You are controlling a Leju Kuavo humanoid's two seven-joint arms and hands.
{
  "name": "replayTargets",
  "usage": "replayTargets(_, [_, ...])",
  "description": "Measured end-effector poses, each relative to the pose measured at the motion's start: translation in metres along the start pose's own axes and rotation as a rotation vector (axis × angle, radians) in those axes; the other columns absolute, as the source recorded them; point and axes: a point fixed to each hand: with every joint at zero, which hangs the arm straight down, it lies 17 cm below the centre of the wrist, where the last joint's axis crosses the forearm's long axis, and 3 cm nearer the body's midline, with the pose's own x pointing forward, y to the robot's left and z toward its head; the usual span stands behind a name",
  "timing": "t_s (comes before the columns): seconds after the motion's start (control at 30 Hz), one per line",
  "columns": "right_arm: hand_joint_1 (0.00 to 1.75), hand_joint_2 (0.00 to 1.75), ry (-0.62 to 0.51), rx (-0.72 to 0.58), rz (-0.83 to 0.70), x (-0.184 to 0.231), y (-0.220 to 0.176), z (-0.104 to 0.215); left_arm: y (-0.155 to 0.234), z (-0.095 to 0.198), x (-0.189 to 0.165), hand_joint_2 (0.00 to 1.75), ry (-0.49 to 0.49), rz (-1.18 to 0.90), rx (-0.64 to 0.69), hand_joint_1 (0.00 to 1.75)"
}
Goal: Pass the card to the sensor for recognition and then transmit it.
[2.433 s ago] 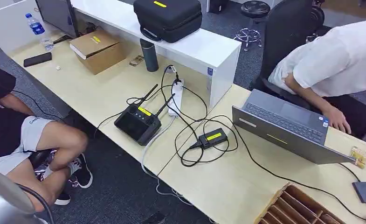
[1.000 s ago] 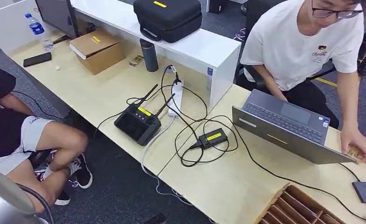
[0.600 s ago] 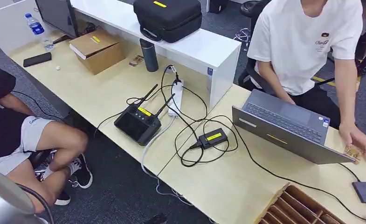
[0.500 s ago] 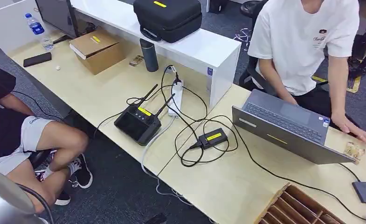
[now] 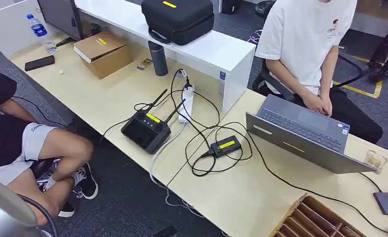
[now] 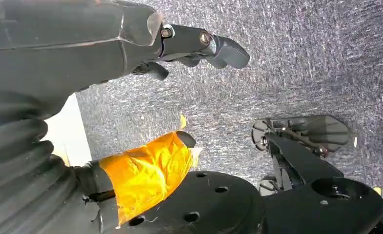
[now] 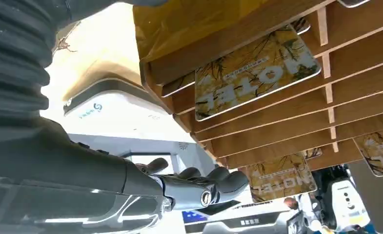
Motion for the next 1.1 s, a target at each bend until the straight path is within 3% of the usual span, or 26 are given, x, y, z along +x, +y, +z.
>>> replayTargets(0.63, [0.0,1.75,0.04,-0.003,-0.028,-0.0051,0.0011,0.001,0.0019,-0.0002,-0.0001,1.75,-0.001,-0.009,0.003,0.0])
replayTargets(0.67, [1.05,1.75,0.04,-0.002,-0.028,-0.0052,0.0015,0.0013,0.0022,-0.0002,-0.0002,1.75,0.0,-0.009,0.003,0.0])
replayTargets(0.7, [1.59,1.75,0.041,-0.001,-0.029,-0.0052,0.0019,0.0015,0.0022,-0.0002,-0.0001,1.75,-0.001,-0.009,0.003,0.0])
replayTargets(0.97, [1.59,1.75,0.044,0.002,-0.03,-0.0063,0.0031,0.0016,0.002,-0.0002,-0.0001,1.75,-0.001,-0.01,0.002,0.0])
replayTargets(1.0, [1.75,1.75,0.042,0.0,-0.03,-0.006,0.0025,0.0006,0.002,-0.0002,-0.0001,1.75,-0.001,-0.01,0.002,0.0])
replayTargets(1.1, [1.75,1.75,0.039,-0.002,-0.03,-0.0056,0.0019,-0.0003,0.0021,-0.0003,0.0002,1.75,-0.001,-0.01,0.002,0.0])
